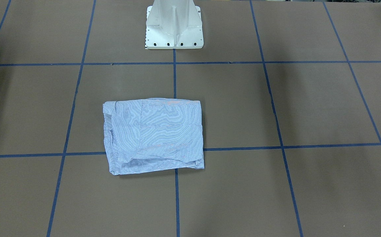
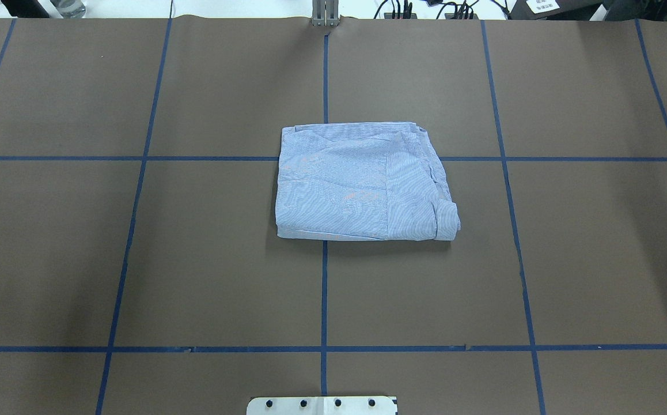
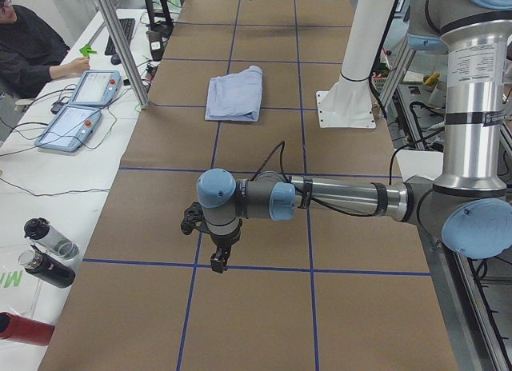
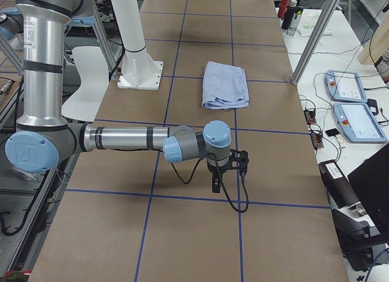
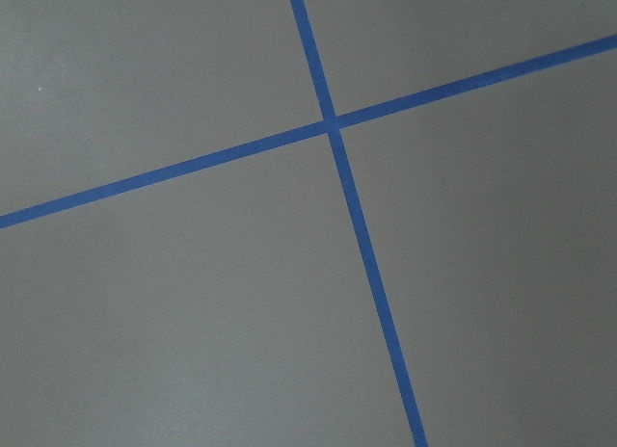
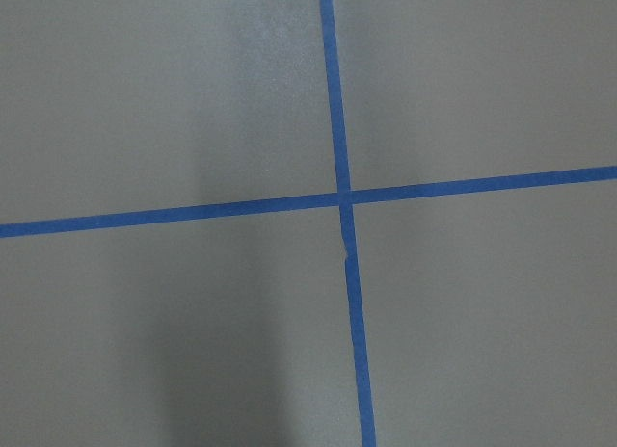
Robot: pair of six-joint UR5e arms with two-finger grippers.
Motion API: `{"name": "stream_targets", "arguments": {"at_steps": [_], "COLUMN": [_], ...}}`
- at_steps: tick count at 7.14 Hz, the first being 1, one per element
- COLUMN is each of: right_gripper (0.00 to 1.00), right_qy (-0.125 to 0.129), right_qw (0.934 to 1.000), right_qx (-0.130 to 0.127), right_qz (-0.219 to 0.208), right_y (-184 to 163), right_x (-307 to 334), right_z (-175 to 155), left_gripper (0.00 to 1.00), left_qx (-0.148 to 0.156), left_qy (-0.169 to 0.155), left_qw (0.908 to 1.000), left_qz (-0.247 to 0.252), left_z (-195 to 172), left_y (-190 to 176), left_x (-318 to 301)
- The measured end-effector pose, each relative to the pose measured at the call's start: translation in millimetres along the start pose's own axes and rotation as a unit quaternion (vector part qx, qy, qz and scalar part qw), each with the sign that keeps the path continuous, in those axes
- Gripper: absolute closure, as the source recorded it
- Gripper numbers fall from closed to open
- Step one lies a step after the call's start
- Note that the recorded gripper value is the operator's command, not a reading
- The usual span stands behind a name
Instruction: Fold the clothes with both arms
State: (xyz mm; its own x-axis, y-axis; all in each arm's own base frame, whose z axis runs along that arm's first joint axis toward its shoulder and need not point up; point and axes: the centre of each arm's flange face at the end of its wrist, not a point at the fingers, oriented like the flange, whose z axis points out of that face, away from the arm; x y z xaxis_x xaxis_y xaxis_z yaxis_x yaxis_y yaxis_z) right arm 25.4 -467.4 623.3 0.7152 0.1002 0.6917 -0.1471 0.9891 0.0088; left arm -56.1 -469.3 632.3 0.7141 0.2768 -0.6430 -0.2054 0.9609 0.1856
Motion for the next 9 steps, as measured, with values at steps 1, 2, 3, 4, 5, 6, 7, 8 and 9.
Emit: {"name": "stream_targets", "arguments": {"at_steps": [1,2,3,4,5,6,7,8,9], "right_gripper": [0.0,0.0,0.0,0.0,0.0,0.0,0.0,0.0,0.0], "right_qy": [0.002,0.009,0.014,0.015,0.015,0.015,0.014,0.01,0.004], "right_qw": [1.0,0.9996,0.9985,0.9975,0.9968,0.9964,0.9957,0.9949,0.9945], "right_qx": [-0.008,-0.026,-0.046,-0.059,-0.067,-0.069,-0.069,-0.07,-0.074], "right_qz": [-0.003,-0.011,-0.026,-0.036,-0.041,-0.047,-0.06,-0.072,-0.075], "right_y": [1.3,2.5,5.2,9.3,12.5,16.8,23.8,30.6,35.8], "right_x": [-1.6,-5.9,-11.3,-13.2,-11.4,-7.1,0.6,8.5,14.4], "right_z": [-4.4,-17.6,-35.0,-43.7,-45.0,-42.2,-36.3,-29.5,-23.4], "left_gripper": [0.0,0.0,0.0,0.0,0.0,0.0,0.0,0.0,0.0], "left_qx": [0.0,0.0,0.0,0.0,0.0,0.0,0.0,0.0,0.0], "left_qy": [0.0,0.0,0.0,0.0,0.0,0.0,0.0,0.0,0.0], "left_qw": [1.0,1.0,1.0,1.0,1.0,1.0,1.0,1.0,1.0], "left_qz": [0.0,0.001,0.001,0.001,0.0,0.0,0.001,0.001,0.001], "left_z": [-0.2,-0.3,-0.4,-0.4,-0.3,-0.3,-0.3,-0.1,0.0], "left_y": [-0.1,-0.1,-0.2,-0.1,-0.1,-0.1,-0.1,0.0,0.0], "left_x": [0.2,0.3,0.3,0.3,0.2,0.2,0.2,0.1,0.0]}}
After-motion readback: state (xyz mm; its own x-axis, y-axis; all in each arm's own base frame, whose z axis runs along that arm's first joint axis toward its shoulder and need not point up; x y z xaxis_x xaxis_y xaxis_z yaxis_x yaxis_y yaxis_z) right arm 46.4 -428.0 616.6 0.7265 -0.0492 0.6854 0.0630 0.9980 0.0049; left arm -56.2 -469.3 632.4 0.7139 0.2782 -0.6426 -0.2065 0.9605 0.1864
